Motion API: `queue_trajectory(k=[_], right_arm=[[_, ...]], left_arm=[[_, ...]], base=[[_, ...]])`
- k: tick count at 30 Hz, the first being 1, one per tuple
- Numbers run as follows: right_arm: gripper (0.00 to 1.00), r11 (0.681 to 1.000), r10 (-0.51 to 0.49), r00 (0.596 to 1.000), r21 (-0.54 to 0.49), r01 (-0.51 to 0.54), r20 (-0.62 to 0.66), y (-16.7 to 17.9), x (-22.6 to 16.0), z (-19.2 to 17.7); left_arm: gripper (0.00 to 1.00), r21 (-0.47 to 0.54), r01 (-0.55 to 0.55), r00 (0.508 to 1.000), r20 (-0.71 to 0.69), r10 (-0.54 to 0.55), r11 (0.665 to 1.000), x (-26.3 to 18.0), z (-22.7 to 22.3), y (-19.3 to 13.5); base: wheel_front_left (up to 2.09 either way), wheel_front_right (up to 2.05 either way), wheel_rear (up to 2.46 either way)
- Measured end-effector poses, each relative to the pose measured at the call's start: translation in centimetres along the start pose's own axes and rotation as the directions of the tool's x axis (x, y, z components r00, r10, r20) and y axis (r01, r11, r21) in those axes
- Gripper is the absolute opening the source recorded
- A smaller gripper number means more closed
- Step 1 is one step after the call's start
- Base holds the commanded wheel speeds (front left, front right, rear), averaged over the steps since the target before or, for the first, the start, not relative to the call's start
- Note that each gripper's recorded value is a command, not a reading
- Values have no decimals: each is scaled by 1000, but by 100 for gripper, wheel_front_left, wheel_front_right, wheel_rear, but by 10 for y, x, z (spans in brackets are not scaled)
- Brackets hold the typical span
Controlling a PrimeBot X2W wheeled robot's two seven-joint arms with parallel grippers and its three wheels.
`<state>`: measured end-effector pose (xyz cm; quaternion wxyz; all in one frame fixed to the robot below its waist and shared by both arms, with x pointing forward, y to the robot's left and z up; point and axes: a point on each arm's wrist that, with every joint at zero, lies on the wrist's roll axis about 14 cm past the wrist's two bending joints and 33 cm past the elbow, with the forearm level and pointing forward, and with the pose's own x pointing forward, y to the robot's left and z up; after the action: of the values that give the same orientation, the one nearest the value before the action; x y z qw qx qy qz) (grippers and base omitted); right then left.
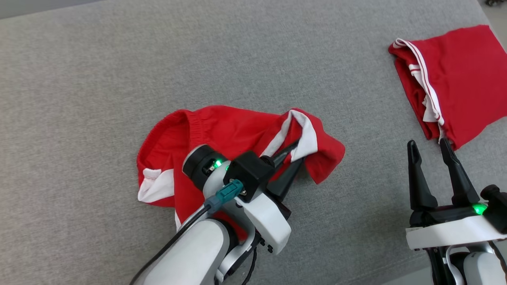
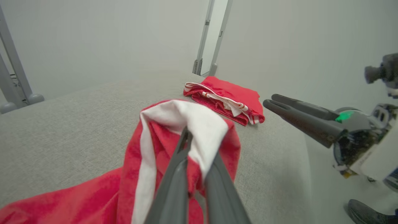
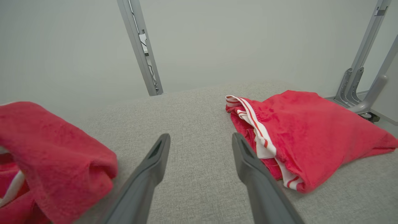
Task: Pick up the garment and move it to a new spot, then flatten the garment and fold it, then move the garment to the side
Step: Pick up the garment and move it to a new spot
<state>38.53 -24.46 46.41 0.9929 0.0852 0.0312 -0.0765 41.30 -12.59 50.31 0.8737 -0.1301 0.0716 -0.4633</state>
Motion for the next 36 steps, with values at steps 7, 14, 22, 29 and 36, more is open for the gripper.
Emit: queue_trajectory(k=[7,14,22,29,36], right_arm=[[100,1000,-11,1000,4,12,-26,-3,5,-13],[100,999,54,999,6,-54,-5,18,13,-6],[100,992,127,992,5,-127,20,42,9,9],[100,982,187,982,-3,-187,31,61,2,19],[100,971,239,971,-14,-239,19,77,-4,20]], left_arm=[[100,-45,60,996,-69,-63,997,1,-34,-11],[100,-10,16,1000,8,-16,1000,-21,-13,-4],[100,23,-299,942,167,291,954,-71,30,60],[100,5,-567,792,279,543,824,-137,58,115],[100,-14,-726,645,334,688,688,-204,69,149]], base=[[0,0,0],[0,0,0],[0,0,0],[0,0,0],[0,0,0]])
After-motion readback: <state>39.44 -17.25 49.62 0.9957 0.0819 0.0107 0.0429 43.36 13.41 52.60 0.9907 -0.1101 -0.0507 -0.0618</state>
